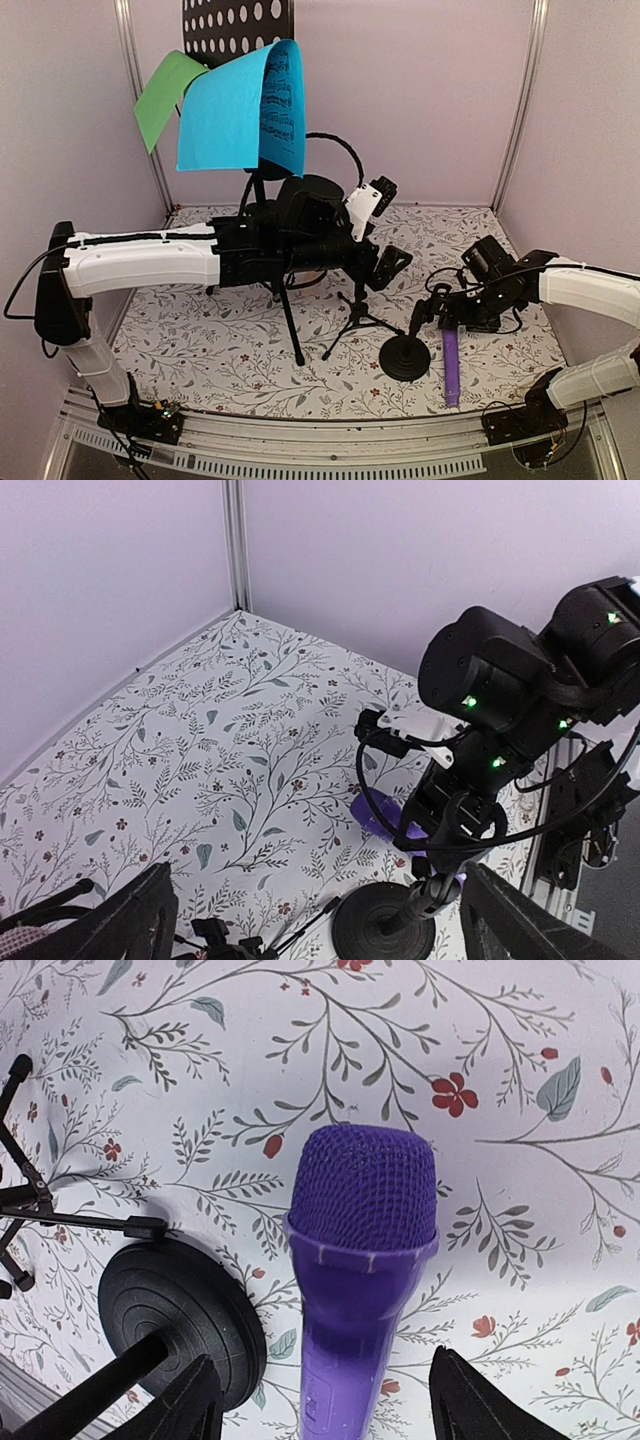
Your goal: Pack up the instrument practice props
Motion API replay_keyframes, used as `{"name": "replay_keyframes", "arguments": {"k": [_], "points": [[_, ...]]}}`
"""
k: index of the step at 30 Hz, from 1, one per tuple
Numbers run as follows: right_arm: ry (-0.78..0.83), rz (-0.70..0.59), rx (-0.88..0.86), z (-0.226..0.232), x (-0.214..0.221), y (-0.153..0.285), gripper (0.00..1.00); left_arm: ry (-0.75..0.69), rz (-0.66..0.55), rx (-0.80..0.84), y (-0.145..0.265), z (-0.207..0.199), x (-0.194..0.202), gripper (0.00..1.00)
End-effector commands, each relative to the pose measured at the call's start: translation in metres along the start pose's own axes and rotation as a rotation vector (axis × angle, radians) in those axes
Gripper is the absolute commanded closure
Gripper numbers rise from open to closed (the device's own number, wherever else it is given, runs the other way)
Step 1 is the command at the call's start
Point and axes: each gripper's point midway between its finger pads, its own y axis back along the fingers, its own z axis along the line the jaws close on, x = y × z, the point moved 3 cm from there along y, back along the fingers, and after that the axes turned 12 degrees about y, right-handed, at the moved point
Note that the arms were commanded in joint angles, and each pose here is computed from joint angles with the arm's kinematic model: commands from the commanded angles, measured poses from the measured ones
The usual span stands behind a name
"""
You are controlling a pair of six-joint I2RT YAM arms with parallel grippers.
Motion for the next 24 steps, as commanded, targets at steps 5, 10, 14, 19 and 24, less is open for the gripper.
{"name": "replay_keyframes", "arguments": {"k": [5, 10, 14, 19, 24], "points": [[0.026, -0.223, -0.027, 0.005, -0.035, 0.050, 0.22, 0.020, -0.107, -0.029, 0.015, 0.011, -0.034, 0.01], [0.088, -0.413, -0.099, 0.011, -0.040, 0.095, 0.19, 0.006, -0.111, -0.024, 0.014, 0.012, -0.036, 0.01], [0.148, -0.566, -0.186, 0.022, -0.047, 0.141, 0.18, 0.006, -0.123, -0.018, 0.011, 0.012, -0.039, 0.01], [0.268, -0.666, -0.441, 0.059, -0.047, 0.189, 0.17, 0.003, -0.137, -0.022, 0.005, 0.013, -0.044, 0.01], [0.404, -0.639, -0.598, 0.082, -0.022, 0.181, 0.19, -0.005, -0.153, -0.029, 0.003, 0.017, -0.047, 0.01]]}}
